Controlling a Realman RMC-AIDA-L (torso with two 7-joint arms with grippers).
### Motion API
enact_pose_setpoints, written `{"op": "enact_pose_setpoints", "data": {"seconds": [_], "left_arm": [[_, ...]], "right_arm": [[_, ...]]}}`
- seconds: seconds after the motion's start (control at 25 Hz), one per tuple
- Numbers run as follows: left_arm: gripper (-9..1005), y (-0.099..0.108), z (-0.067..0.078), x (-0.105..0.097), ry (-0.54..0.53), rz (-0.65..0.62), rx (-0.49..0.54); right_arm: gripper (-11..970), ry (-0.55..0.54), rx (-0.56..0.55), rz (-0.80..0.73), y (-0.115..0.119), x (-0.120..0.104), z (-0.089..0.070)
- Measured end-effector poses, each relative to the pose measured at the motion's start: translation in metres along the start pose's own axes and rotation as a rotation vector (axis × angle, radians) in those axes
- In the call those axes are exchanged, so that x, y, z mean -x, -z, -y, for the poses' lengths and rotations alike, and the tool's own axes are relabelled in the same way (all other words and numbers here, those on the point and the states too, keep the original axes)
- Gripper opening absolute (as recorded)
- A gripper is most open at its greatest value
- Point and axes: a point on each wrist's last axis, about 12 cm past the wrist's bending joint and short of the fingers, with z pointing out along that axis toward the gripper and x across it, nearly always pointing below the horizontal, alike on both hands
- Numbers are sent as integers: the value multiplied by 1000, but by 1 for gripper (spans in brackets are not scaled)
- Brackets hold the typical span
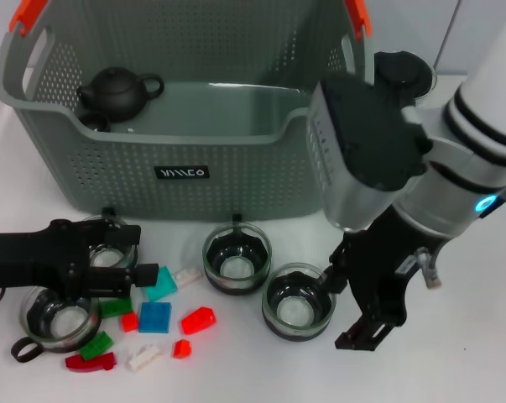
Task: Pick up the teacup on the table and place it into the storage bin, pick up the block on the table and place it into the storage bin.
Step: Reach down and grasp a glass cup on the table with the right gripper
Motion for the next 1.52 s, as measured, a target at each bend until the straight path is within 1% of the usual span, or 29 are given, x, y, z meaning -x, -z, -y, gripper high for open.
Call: {"op": "enact_pose_setpoints", "data": {"seconds": [0.04,0.28,0.48,0.68,0.72,0.84,1.24,1.52], "left_arm": [[859,0,0,0,0,2,0],[858,-2,-1,0,-2,6,-3],[858,-3,-1,1,-4,8,-1],[858,-3,-3,1,-3,8,10],[858,-3,-3,1,-2,8,12],[859,-3,-4,-1,4,9,17],[858,-4,-4,-4,6,11,21],[859,-3,-4,-4,6,12,23]], "right_arm": [[879,-1,1,-1,-3,0,1],[697,5,-9,-19,-27,-1,3],[701,16,-46,3,-33,-1,7],[683,60,-55,-6,-43,1,6],[679,74,-50,-14,-49,1,4],[668,82,-47,-19,-54,1,4],[631,66,-61,-31,-67,-2,9],[605,67,-66,-36,-70,-4,9]]}}
